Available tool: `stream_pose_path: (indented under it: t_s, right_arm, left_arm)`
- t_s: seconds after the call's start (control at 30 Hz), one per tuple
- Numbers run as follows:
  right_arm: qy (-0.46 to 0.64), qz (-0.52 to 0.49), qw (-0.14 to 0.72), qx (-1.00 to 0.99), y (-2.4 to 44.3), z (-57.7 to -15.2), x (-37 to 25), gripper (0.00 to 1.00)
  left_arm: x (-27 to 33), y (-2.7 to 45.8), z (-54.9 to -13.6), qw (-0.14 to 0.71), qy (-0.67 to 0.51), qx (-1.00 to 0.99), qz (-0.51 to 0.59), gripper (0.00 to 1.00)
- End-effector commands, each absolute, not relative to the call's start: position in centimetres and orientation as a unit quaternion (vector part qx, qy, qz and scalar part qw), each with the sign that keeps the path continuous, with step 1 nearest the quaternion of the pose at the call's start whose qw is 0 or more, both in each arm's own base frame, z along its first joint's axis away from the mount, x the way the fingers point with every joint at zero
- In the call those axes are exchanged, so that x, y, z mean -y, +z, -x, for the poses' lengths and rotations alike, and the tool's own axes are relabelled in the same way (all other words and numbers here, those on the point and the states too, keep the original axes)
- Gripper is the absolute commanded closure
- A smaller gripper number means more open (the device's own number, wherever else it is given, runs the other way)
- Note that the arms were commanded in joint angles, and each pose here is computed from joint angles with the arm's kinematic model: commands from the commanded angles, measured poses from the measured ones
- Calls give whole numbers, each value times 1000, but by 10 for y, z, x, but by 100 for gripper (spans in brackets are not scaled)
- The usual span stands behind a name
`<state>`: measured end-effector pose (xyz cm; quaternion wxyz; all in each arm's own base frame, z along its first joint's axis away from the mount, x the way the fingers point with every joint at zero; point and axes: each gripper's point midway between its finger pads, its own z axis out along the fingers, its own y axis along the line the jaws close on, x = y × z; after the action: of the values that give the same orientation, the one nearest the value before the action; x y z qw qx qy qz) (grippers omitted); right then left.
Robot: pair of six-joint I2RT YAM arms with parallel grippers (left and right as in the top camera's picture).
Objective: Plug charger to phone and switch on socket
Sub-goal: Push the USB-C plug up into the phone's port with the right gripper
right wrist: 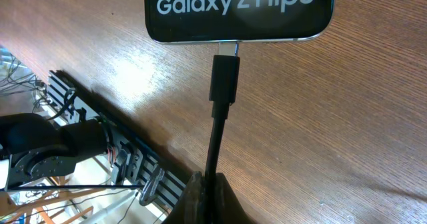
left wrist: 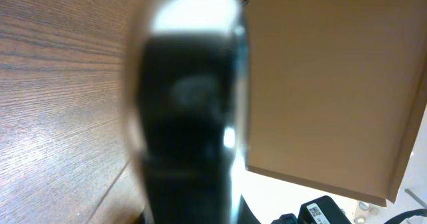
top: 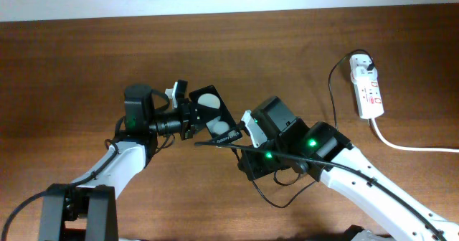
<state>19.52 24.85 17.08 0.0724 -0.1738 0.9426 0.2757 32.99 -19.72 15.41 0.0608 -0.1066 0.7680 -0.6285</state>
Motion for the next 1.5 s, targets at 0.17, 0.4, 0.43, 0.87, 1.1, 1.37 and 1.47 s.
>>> stream_pose_path:
  t_s: [0.17,0.4,0.43,0.87,1.1,1.37,1.47]
  right_arm:
    - [227,172,139,-949,168,-223,-241,96]
    - [246,177,151,-941,174,-227,-250,96]
    - [235,173,161,-943,173,-232,-246,96]
    - [279,186,129,-933,178,-217,-259,68]
    - [277,192,105,-936,174,-204,-258,74]
    - [235,202,111,-944,153,-210,-265,90]
    - [234,202,109,-945,150,-212,-267,96]
  left_arm:
    - [203,168,-320,38,-651,-755,69,100]
    - [203,169,-319,44,-651,-755,60,100]
    - [203,170,-316,38,-656,-752,54,100]
    - [203,170,-316,49,-655,-753,41,100]
    - [203,170,-316,50,-654,-754,42,100]
    - [203,170,-316,50,-654,-753,42,100]
    - [203,170,-316,50,-654,-753,42,100]
